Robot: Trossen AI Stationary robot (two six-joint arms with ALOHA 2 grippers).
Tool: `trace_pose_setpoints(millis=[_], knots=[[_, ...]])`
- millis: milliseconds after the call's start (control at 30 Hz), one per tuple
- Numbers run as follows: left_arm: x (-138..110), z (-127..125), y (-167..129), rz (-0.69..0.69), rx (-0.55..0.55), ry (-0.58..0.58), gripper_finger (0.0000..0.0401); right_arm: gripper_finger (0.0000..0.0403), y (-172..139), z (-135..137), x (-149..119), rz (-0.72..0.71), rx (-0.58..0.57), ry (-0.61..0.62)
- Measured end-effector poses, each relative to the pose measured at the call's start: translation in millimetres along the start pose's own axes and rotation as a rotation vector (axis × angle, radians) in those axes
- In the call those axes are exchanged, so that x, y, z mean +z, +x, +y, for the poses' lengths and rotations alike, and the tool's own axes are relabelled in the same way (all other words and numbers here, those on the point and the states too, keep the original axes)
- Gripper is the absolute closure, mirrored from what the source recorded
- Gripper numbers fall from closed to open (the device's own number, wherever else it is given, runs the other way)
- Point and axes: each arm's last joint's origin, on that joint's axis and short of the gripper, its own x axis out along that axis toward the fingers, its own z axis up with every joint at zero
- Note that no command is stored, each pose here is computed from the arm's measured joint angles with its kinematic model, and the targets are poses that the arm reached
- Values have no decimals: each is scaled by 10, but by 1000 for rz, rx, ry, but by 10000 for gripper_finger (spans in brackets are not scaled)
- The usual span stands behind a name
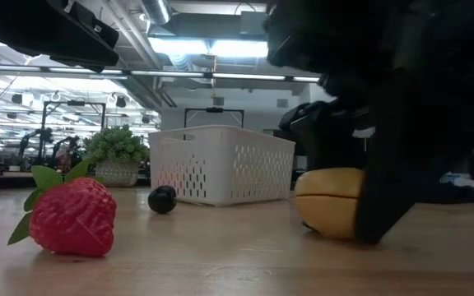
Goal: Pick and placing Produce into tupperware
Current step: Put the potato into the white bin
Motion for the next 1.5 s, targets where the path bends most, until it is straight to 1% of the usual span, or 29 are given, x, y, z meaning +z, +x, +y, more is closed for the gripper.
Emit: trace_pose_setpoints(millis=[167,300,467,667,733,833,1000,1100,1167,1300,1500], knots=[[0,0,0,0,0,0,357,193,-16,-52,36,-22,9,4],[16,16,8,-13,6,-11,348,193,-141,-108,130,-61,8,18],[79,133,55,-58,51,-58,340,193,-455,-216,265,-131,4,28],[97,316,117,-59,116,-66,343,193,-995,-389,319,-207,-19,23],[103,375,133,-59,137,-58,350,193,-1136,-455,285,-242,-29,16],[114,465,155,-59,123,-51,364,193,-1288,-560,181,-340,-39,34],[131,642,201,-69,42,-39,389,193,-1263,-676,-160,-520,-45,47],[137,805,224,-80,52,-40,399,193,-1238,-762,-321,-609,-65,26],[139,920,235,-90,34,-48,398,193,-1198,-844,-419,-629,-90,21],[143,1107,237,-122,-48,-48,388,192,-1150,-1022,-535,-678,-118,26],[128,1320,221,-143,-51,-33,378,192,-1173,-1277,-612,-755,-101,33]])
